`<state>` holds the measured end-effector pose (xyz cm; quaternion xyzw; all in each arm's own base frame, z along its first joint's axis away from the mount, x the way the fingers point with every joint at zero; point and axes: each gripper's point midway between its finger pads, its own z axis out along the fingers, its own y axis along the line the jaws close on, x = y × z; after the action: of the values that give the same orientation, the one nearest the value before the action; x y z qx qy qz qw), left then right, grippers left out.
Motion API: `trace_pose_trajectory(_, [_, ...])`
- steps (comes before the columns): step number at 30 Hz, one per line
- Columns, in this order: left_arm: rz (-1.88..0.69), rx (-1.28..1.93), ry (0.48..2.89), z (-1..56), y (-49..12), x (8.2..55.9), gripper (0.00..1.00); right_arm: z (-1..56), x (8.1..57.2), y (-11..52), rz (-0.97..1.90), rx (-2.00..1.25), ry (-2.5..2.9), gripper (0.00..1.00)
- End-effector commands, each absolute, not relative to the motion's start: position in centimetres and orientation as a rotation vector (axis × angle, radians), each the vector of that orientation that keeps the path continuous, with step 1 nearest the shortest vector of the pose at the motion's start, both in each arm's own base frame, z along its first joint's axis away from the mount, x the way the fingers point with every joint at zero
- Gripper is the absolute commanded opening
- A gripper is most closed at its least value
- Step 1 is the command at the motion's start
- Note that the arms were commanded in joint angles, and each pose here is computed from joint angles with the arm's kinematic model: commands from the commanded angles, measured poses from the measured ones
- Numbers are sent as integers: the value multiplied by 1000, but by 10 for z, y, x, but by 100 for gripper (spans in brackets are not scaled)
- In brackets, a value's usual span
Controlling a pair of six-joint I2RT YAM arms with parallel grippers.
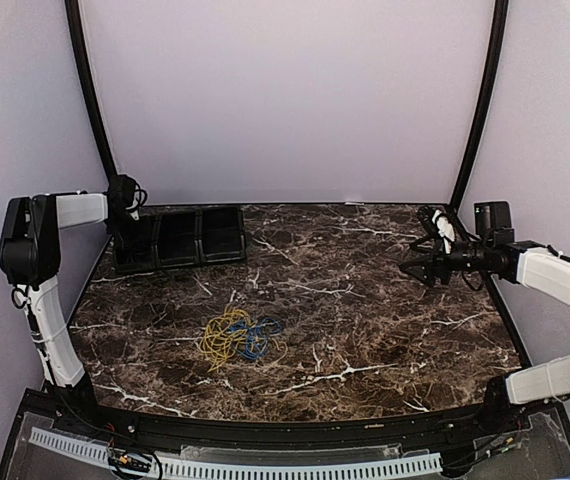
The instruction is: Untangle the cables
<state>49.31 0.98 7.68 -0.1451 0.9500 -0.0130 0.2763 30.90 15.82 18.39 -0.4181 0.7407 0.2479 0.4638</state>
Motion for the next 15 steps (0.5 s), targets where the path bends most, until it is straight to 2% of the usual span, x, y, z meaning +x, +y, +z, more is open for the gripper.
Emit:
trace_pose_trajectory(1, [-14, -430, 2521, 108, 13, 490, 29, 185, 310, 159, 616, -1037, 1808, 75])
trace_pose_trajectory(3, [13, -450, 2500, 119, 18, 486, 35, 183, 311, 158, 613, -1035, 1815, 75])
trace_pose_trajectory(15, [6, -437, 2398, 184, 20, 452, 45, 182, 311, 158, 614, -1041, 1820, 75])
